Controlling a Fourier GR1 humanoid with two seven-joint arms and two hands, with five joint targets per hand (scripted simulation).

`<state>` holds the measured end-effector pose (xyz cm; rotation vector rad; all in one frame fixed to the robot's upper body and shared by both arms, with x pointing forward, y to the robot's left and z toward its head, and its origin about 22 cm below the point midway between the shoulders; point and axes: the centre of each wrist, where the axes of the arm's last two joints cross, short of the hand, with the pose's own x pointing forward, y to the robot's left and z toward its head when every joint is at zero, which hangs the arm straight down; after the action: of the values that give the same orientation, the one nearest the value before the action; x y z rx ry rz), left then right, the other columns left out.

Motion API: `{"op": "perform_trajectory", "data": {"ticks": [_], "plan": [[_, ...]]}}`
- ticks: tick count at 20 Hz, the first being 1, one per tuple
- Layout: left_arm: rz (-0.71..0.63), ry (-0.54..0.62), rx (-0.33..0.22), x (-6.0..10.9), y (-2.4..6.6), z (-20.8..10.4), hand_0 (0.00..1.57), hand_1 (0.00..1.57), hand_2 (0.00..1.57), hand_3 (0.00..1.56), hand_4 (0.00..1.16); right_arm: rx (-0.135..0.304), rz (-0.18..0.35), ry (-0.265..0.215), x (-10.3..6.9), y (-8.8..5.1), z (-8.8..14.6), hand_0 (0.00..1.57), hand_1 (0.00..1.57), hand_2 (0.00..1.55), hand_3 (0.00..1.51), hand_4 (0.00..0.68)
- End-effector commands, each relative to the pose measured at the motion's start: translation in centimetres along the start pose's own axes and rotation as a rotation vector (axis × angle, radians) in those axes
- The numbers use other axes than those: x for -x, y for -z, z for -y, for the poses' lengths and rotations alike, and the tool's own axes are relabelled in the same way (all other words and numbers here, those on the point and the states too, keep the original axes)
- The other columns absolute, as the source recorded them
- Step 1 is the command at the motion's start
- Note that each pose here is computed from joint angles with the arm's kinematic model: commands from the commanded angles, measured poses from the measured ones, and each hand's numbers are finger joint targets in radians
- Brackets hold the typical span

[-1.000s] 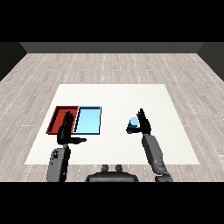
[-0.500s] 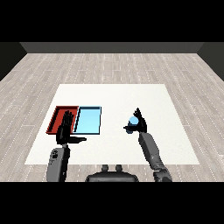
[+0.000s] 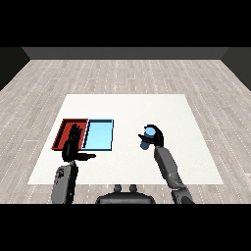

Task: Pick the blue can and put it in the blue box

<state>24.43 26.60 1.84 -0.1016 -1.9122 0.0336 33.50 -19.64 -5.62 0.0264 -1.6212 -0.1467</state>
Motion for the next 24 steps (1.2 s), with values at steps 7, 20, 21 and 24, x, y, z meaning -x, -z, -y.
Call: {"op": "perform_trajectory", "data": {"ticks": [7,20,21,24], "plan": [[-0.017,0.012,0.006,1.6,-0.51,0.9,0.0,0.0,0.0,0.0,0.0,-0.061,0.03,-0.083,-2.4,-0.4,-2.7,1.48,1.48,1.46,1.43,0.623],[-0.101,-0.096,0.105,2.4,0.39,4.3,0.0,0.0,0.0,0.0,0.0,-0.207,0.238,-0.077,-9.4,0.1,-7.2,1.47,1.47,1.45,1.43,0.635],[-0.112,-0.104,0.116,1.0,0.97,6.0,0.0,0.0,0.0,0.0,0.0,-0.207,0.238,-0.077,-9.5,-0.1,-6.8,1.47,1.47,1.45,1.43,0.635],[-0.122,-0.133,0.145,1.4,1.27,6.4,0.0,0.0,0.0,0.0,0.0,-0.204,0.232,-0.085,-10.9,0.5,-5.3,1.47,1.47,1.45,1.43,0.635]]}}
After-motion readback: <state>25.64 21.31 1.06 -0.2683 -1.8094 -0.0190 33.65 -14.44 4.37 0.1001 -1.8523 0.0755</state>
